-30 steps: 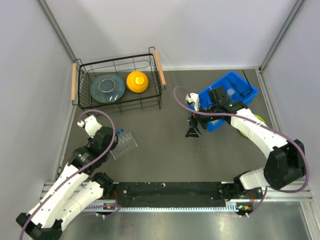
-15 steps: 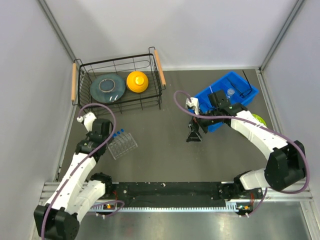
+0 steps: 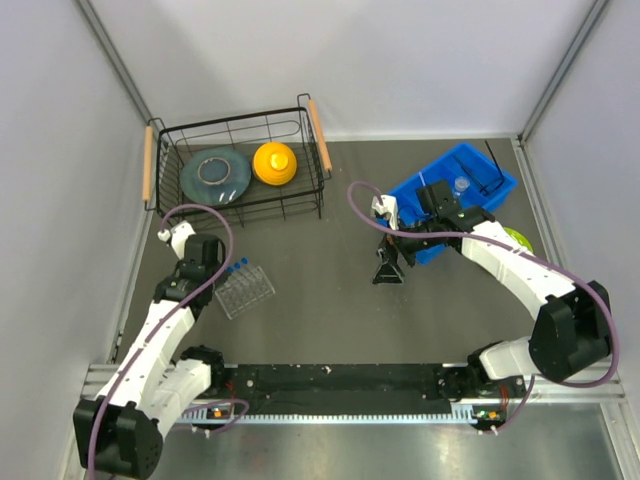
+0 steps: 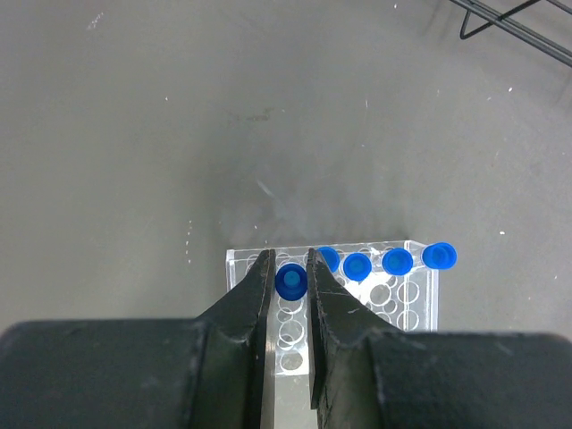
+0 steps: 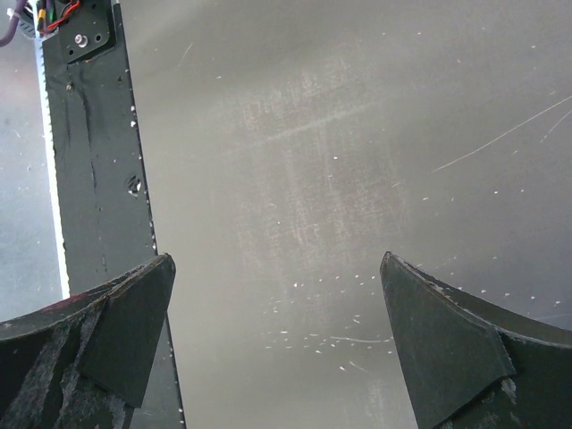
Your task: Organize the chemistry lab equipment
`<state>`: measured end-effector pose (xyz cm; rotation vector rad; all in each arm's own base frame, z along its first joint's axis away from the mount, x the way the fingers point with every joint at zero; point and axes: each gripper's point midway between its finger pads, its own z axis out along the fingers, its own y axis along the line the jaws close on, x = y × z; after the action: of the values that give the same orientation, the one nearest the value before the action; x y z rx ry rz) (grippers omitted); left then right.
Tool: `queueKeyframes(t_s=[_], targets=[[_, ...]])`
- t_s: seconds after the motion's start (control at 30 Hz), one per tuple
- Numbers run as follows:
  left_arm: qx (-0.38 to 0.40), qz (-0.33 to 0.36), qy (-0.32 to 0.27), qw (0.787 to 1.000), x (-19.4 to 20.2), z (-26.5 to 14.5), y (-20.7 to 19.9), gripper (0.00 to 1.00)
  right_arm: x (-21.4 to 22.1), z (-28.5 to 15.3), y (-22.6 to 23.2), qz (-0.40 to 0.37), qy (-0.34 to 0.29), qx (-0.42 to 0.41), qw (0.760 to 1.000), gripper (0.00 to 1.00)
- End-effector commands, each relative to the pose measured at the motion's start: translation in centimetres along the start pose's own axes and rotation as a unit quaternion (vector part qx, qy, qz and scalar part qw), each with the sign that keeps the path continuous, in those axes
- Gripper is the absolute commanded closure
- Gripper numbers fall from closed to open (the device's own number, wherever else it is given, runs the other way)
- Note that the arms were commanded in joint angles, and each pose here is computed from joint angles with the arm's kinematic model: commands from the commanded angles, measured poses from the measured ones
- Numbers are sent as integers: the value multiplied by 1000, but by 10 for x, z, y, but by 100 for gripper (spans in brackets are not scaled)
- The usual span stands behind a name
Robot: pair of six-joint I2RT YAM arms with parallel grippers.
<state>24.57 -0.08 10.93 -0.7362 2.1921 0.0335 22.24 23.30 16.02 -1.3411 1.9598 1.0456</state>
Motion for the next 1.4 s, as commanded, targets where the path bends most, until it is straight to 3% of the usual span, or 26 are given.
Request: queueKeyframes(t_s=[0.0, 1.37], targets=[[6, -1, -3, 1000, 0, 6, -1, 89, -8, -2, 5, -26, -17, -9, 999, 1], [9, 8, 11, 1000, 1, 1, 3, 88, -8, -2, 6, -26, -15, -13, 999, 1]])
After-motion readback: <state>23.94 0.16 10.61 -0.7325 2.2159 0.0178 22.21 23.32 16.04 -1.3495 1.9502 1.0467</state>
